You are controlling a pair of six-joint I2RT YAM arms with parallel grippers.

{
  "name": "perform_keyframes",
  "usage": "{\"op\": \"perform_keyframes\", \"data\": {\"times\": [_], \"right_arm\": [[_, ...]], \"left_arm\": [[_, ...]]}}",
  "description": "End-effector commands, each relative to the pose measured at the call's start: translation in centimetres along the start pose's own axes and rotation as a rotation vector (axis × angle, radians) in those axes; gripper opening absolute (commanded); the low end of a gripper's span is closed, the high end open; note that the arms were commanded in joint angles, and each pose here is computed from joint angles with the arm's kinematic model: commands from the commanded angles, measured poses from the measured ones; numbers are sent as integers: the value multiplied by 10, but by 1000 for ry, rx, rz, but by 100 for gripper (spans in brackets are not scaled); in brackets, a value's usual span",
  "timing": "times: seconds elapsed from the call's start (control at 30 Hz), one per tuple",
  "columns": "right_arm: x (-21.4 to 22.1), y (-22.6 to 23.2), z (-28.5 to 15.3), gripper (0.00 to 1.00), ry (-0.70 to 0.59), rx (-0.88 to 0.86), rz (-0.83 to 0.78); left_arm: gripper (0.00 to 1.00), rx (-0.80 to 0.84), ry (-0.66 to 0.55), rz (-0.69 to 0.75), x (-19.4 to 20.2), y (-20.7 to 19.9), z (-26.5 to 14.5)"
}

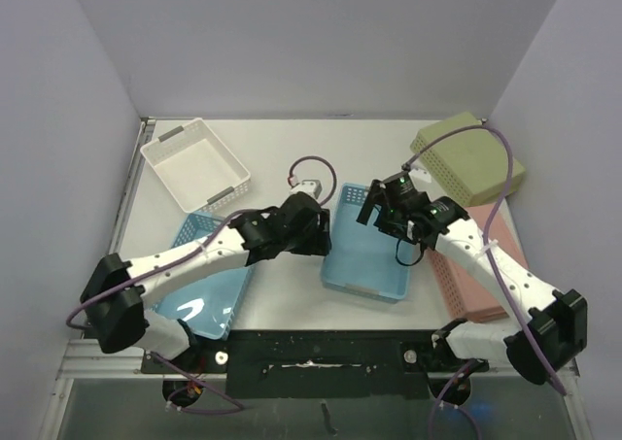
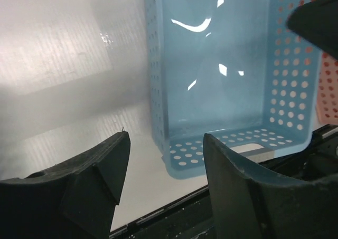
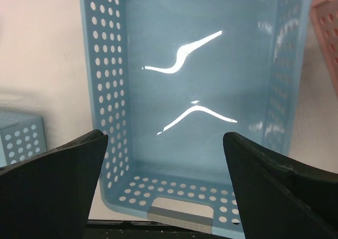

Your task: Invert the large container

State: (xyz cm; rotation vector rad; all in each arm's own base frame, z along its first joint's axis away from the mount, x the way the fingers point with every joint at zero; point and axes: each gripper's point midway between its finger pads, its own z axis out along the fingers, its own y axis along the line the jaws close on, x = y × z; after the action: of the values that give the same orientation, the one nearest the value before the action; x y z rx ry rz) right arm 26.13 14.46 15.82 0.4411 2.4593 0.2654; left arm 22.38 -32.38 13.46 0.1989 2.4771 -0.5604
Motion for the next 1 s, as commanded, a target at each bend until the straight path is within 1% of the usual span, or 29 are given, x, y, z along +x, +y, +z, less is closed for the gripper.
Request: {"op": "perform_keyframes", "data": {"times": [0.0, 0.1, 0.2, 0.3, 0.33, 0.37, 0.43, 0.5, 0.53, 0.6, 0.63, 0.7, 0.73, 0.8, 0.97], "right_arm": [[-7, 44, 13, 98, -17, -63, -18], [4, 68, 27, 97, 7, -68, -28], [14, 89, 45, 98, 29, -38, -56], [22, 105, 60, 100, 34, -10, -82], [24, 107, 65, 97, 39, 1, -85], [28, 109, 71, 91, 49, 9, -90], [34, 109, 81, 75, 70, 33, -91], [38, 107, 87, 52, 83, 53, -89], [39, 107, 87, 36, 89, 56, -88], [40, 108, 84, 18, 93, 47, -84], [38, 111, 82, 12, 92, 36, -81], [31, 122, 73, 2, 87, -8, -82], [27, 130, 68, 0, 86, -39, -85], [19, 150, 56, 0, 80, -125, -89], [2, 213, 17, 0, 80, -418, -90]], "left_arm": [[57, -9, -169, -84, -55, 21, -60], [58, -44, -242, -152, -76, 62, -96], [59, -114, -300, -198, -85, 98, -126], [60, -153, -336, -233, -87, 118, -142], [60, -156, -342, -241, -86, 121, -145], [60, -156, -343, -245, -84, 123, -146], [60, -152, -343, -251, -81, 124, -148], [60, -154, -342, -254, -79, 125, -149], [60, -153, -343, -254, -78, 125, -150], [60, -156, -350, -253, -78, 126, -152], [59, -157, -355, -252, -79, 127, -153], [60, -161, -364, -248, -80, 128, -155], [60, -162, -367, -242, -81, 128, -155], [60, -164, -360, -233, -80, 129, -154], [59, -187, -337, -222, -72, 136, -153]]}}
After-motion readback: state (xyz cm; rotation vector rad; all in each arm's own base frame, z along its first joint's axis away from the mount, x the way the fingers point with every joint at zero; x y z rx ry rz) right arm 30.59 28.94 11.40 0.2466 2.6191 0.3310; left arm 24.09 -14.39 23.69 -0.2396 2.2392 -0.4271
